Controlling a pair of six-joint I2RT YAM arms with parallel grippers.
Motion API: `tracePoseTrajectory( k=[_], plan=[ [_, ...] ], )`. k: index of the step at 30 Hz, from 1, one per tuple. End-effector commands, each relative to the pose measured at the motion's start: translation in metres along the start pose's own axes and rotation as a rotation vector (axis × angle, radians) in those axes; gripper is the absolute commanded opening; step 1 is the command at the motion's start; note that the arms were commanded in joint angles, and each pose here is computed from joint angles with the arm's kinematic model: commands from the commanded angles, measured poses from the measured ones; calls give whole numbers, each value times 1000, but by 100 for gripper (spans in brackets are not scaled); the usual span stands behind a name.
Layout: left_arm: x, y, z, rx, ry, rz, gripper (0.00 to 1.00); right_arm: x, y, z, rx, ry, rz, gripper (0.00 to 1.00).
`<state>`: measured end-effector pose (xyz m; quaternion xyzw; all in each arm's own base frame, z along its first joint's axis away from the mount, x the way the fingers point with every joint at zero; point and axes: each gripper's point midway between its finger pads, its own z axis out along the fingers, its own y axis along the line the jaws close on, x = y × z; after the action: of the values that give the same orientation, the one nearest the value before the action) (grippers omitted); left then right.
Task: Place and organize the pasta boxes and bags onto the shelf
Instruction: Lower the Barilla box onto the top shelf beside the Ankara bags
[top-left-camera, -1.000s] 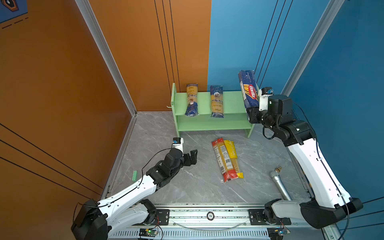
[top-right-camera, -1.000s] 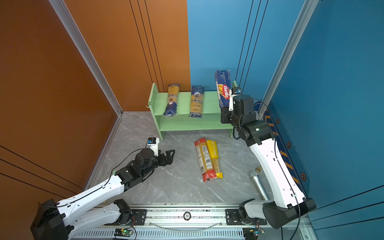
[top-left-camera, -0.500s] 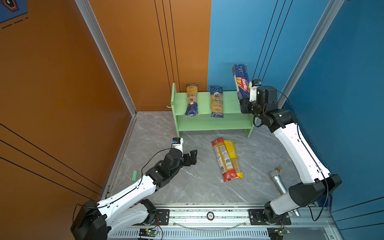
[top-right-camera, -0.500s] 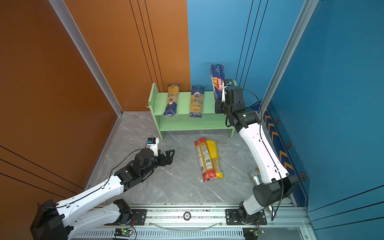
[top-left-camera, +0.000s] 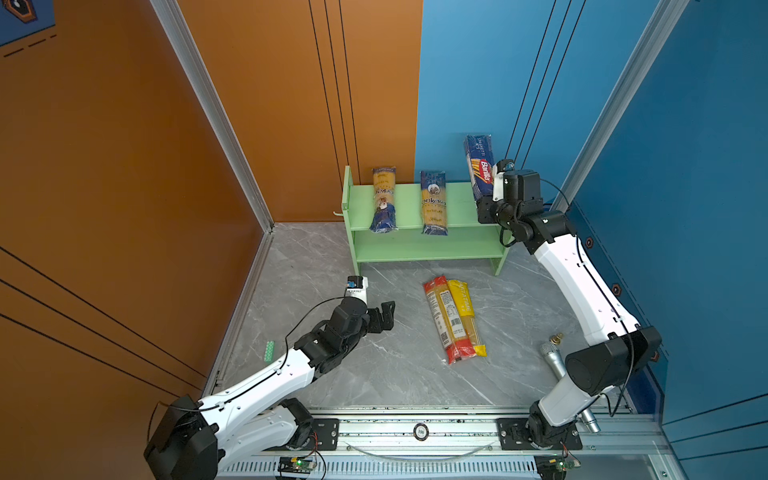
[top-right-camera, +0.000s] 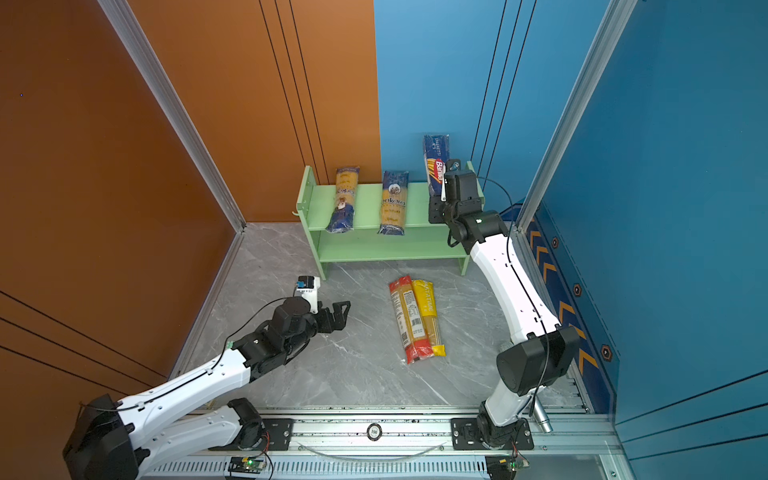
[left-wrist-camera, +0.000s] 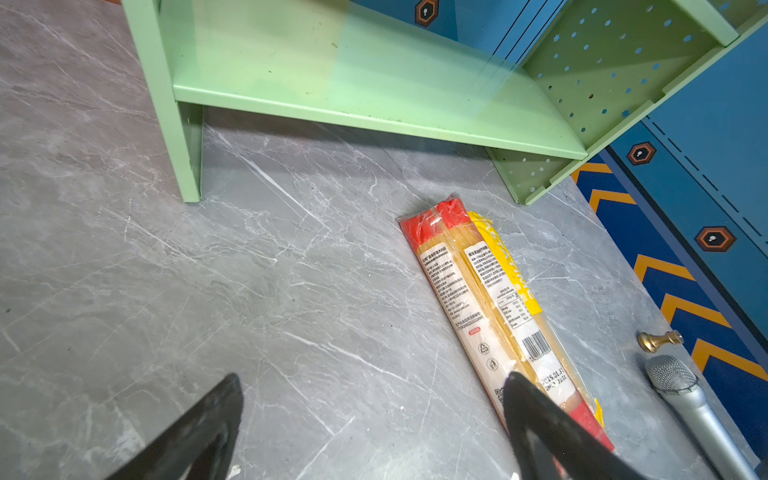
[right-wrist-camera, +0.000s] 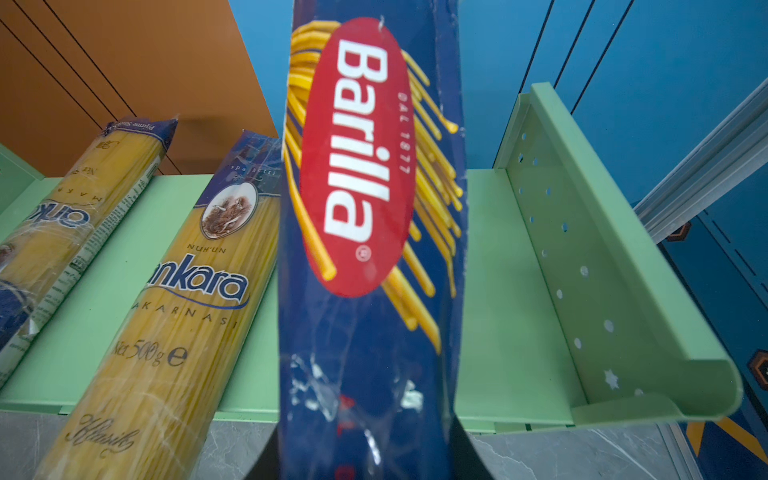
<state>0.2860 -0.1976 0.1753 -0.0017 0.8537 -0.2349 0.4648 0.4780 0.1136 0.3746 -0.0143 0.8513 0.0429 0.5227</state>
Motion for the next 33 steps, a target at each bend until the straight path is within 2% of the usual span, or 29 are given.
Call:
tracePoseTrajectory(
  k=[1, 13, 33],
  plan=[
    [-1, -2, 1, 7, 18, 4, 98, -80, -3, -37, -7, -271, 60, 0],
    [-4, -5, 4, 9, 19, 1, 98, -61, -8, -17, 31, -203, 63, 0],
    [-1, -5, 5, 7, 25, 2, 98, -50, -13, -10, 62, -170, 58, 0]
  ],
)
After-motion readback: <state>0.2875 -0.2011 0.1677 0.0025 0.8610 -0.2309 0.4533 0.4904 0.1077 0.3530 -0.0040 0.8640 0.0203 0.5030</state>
